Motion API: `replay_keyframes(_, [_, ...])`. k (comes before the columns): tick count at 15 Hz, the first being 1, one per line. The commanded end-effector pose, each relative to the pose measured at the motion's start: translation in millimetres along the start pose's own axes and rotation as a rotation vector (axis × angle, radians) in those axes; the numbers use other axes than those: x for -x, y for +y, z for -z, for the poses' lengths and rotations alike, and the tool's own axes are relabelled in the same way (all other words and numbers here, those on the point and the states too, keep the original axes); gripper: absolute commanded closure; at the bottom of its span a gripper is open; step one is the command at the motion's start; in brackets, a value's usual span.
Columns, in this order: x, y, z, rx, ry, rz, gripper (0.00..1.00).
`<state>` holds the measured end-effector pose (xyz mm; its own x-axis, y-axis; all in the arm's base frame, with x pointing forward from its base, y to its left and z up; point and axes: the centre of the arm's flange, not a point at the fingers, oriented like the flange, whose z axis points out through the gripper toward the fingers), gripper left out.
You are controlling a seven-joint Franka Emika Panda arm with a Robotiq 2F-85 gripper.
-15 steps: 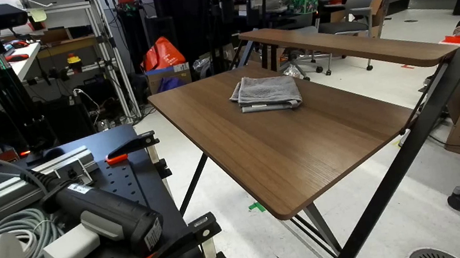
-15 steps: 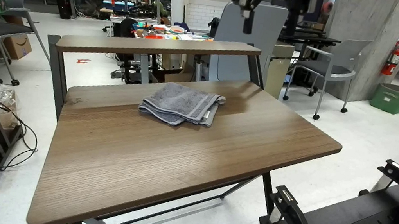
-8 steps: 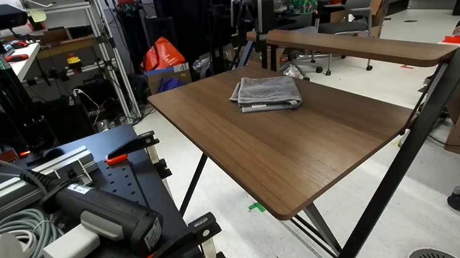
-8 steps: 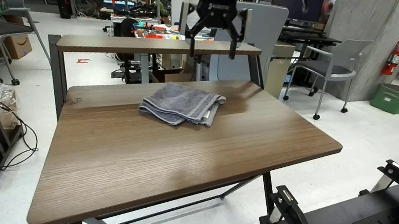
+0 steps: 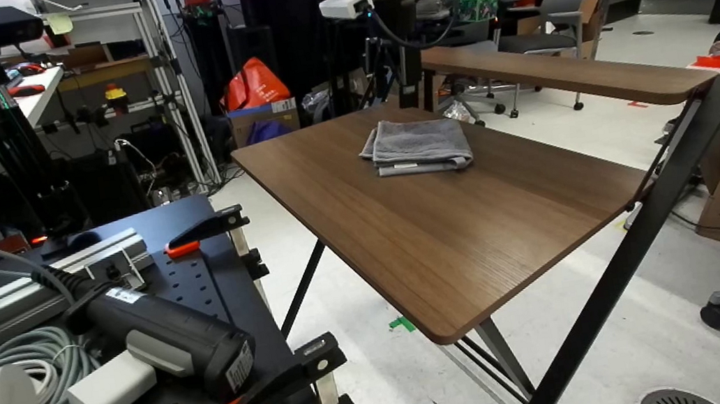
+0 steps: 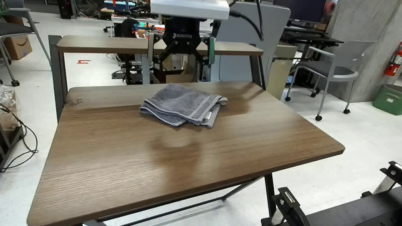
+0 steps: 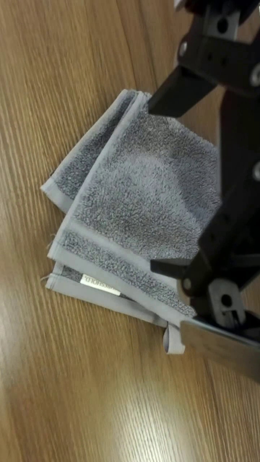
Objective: Slide the towel to the right
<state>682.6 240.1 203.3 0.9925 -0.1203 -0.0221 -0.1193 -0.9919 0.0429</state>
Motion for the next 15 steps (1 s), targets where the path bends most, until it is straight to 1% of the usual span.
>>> replay_keyframes(1, [-28,-21,-23,0.024,0.014,-0.023,0.0])
replay_keyframes(7, [-36,-25,-59,0.049,0.003,-0.025,0.0])
replay_keyframes(15, [-38,-4,-88,0.071,-0.006,-0.036,0.0])
